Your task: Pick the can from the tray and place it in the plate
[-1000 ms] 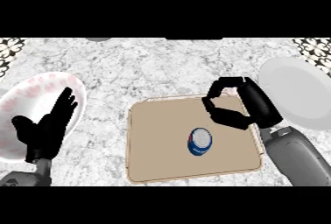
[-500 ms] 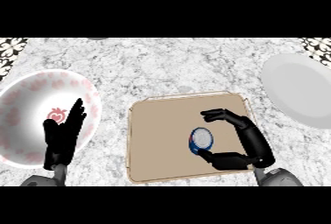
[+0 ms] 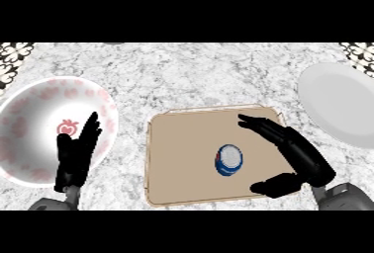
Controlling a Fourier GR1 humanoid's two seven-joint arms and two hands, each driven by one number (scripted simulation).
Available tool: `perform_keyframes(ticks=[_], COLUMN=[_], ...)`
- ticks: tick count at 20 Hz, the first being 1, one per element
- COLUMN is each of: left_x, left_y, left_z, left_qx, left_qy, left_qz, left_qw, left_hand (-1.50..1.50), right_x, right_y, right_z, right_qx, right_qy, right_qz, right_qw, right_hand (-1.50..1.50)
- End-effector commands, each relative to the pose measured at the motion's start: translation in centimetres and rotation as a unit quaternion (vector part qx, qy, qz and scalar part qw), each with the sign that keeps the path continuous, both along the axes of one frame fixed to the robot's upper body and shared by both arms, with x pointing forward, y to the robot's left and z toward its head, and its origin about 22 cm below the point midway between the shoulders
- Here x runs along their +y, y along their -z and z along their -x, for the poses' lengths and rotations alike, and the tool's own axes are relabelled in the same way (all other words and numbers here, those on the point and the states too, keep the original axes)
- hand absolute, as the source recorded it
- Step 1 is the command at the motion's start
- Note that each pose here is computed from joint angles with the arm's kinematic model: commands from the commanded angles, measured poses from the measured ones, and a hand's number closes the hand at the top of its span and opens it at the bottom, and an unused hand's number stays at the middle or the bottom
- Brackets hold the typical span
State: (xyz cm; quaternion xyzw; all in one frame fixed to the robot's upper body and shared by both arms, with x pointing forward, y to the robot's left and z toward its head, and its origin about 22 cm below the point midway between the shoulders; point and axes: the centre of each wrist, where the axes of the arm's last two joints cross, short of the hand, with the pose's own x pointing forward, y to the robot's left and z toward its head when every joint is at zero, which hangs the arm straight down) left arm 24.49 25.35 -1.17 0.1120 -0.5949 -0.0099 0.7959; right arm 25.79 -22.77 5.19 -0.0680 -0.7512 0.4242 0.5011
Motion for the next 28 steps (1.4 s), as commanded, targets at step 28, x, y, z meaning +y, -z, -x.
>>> perform_keyframes(ticks=[28], left_x=[0.3], left_y=[-1.3], left_z=[-0.9], left_qx=[-0.003], left_qy=[0.000], left_qz=[-0.009], left_qw=[1.0000], left_hand=[0.00], right_x=[7.1], right_y=[-2.5], right_z=[-3.2], right_qx=[0.157], right_qy=[-0.045], right_qz=[0.289], right_qw=[0.943], right_hand=[-1.50])
